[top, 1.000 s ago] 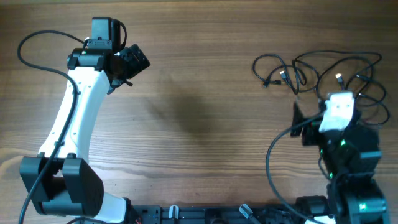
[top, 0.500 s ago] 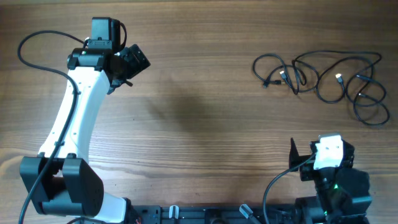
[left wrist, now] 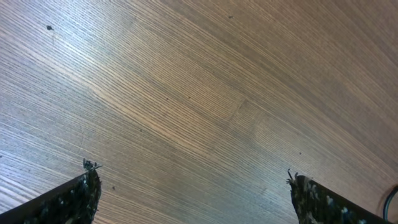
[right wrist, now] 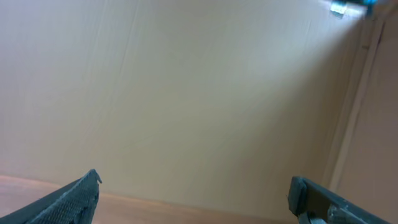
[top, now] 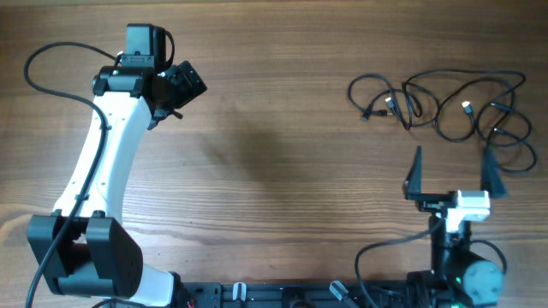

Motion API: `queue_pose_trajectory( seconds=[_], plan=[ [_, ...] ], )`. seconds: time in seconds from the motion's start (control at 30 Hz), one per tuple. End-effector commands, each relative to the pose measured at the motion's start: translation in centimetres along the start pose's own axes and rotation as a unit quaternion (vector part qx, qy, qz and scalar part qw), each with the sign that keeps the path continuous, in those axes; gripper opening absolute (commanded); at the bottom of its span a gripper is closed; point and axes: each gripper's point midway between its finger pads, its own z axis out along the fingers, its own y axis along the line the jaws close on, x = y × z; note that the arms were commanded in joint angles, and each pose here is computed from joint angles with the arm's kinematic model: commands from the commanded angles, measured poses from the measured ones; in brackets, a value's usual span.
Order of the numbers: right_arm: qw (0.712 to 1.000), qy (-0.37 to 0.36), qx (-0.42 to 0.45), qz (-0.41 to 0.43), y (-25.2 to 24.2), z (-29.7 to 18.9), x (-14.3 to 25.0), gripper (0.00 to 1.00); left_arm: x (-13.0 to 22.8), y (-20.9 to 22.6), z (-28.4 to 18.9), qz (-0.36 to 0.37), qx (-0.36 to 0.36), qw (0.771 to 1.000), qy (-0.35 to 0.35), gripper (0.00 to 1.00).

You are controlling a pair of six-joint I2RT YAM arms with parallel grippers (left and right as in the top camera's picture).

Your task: Untangle cables

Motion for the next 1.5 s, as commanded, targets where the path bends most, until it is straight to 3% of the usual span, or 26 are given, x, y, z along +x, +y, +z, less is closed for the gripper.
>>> queue_pose_trajectory(
  seconds=[0.0,0.23,0.43,1.47],
  plan=[
    [0.994,0.039,-0.008,0.101,1.0,-0.3,4.2,1.0,0.2,0.2,0.2,-0.001,-0.005,1.0,0.001,1.0],
    [0.975,0.164,-0.001,0.151,1.7,-1.5,10.6,1.0,0.2,0.2,0.2,-0.001,-0.005,1.0,0.001,1.0],
    [0.983,0.164,-0.032,0.073,2.1,-1.6,10.7,1.0,0.2,0.2,0.2,-0.001,-0.005,1.0,0.001,1.0],
    [0.983,0.164,-0.031,0.076,2.1,-1.6,10.7,1.0,0.2,0.2,0.2,-0.001,-0.005,1.0,0.001,1.0]
  ],
)
